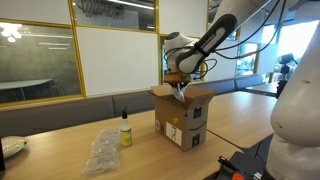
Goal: Put the objects on the table in the box
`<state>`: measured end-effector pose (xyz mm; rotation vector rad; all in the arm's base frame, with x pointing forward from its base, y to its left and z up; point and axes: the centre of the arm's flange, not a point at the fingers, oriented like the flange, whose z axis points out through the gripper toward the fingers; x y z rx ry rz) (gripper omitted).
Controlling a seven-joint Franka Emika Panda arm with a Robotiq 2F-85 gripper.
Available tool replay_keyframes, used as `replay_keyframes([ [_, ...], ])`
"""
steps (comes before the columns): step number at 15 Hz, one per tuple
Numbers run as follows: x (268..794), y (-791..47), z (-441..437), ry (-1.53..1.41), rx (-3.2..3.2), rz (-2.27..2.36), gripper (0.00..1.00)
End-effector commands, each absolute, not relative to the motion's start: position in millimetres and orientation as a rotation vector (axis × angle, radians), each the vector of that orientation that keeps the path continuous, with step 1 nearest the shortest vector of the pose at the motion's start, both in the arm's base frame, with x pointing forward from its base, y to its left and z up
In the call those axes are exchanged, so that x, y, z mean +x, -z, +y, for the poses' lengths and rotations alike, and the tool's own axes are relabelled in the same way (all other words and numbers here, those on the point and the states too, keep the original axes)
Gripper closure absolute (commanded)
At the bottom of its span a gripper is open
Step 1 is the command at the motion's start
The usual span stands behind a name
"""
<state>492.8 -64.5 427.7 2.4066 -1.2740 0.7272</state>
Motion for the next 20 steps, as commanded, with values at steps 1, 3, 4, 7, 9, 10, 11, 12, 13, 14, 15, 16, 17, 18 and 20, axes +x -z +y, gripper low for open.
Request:
replay_keyframes([
  [1,506.4,-395.7,-90.9,-0.665,2.475,-1.324,0.86],
  [3,513.8,-376.6,-98.7,-0.610,2.505,-1.346,0.60],
  [4,515.8,-368.6,-100.9,-0.584,2.520,-1.353,0.54],
  [7,522.6,-346.7,-101.8,-0.504,2.574,-1.362,0.31],
  [9,525.2,-337.7,-100.5,-0.466,2.597,-1.365,0.16],
  [10,525.7,-335.2,-100.2,-0.453,2.607,-1.366,0.08],
  [11,526.2,-334.5,-99.3,-0.445,2.617,-1.364,0.01],
  [12,527.0,-334.3,-98.1,-0.439,2.624,-1.365,0.00],
  [13,526.9,-336.6,-95.3,-0.442,2.629,-1.359,0.00],
  [14,526.7,-340.4,-91.2,-0.455,2.615,-1.358,0.00],
  [15,526.2,-347.3,-83.7,-0.479,2.619,-1.341,0.00],
  [16,526.1,-353.5,-77.0,-0.499,2.621,-1.328,0.00],
  [17,525.9,-362.4,-66.7,-0.528,2.624,-1.303,0.00],
  [18,526.1,-370.3,-55.9,-0.562,2.615,-1.278,0.00],
  [20,527.3,-387.1,-34.4,-0.629,2.602,-1.216,0.00],
])
